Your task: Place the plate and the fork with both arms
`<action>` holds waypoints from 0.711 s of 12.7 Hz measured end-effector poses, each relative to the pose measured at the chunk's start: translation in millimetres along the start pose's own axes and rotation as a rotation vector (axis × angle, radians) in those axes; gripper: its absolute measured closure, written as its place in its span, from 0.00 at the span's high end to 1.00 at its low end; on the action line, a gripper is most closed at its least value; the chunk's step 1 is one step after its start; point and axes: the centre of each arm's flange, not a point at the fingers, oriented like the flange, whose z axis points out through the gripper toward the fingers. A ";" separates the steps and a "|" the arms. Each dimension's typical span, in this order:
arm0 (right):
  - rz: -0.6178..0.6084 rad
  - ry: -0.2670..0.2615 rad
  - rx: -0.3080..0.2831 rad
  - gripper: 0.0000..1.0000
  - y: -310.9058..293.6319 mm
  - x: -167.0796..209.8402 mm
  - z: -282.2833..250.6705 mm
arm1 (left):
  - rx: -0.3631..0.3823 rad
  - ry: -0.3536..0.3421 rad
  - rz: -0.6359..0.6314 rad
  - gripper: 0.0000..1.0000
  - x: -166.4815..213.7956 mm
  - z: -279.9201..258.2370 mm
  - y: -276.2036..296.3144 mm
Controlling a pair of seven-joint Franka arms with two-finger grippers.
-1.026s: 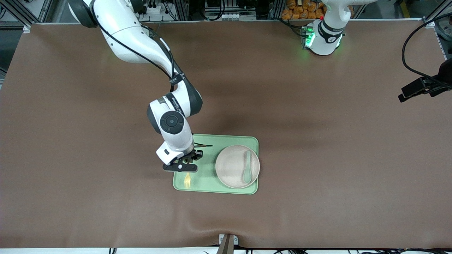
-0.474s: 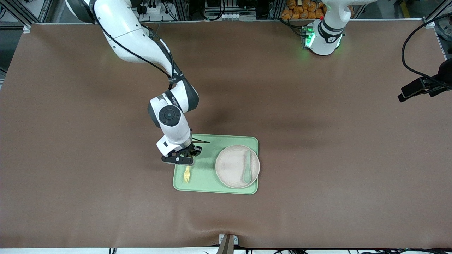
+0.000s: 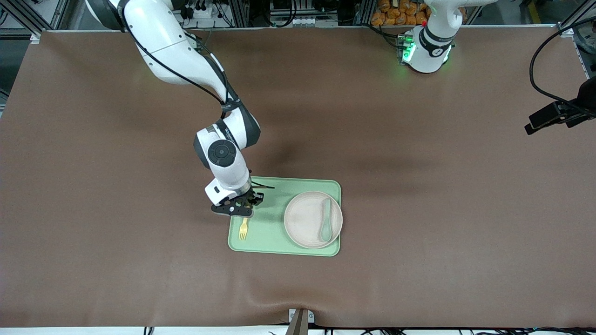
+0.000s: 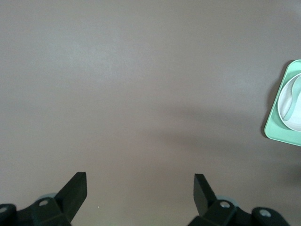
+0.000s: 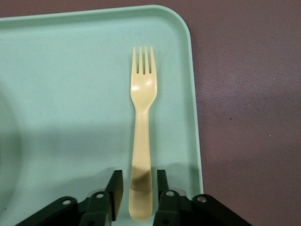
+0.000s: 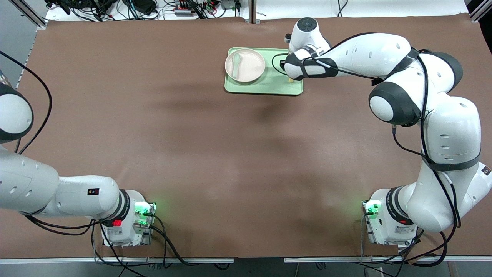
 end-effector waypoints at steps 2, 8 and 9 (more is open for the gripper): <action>0.000 0.000 0.000 0.63 -0.2 0.2 -0.8 | 0.000 0.000 0.000 1.00 0.0 0.1 0.0; 0.002 -0.063 -0.052 1.00 36.5 29.4 -73.0 | 0.000 -0.003 0.000 1.00 -0.1 1.3 0.1; -0.012 -0.080 -0.060 1.00 54.2 39.5 -93.4 | 0.000 -0.003 0.000 1.00 -0.1 1.3 0.2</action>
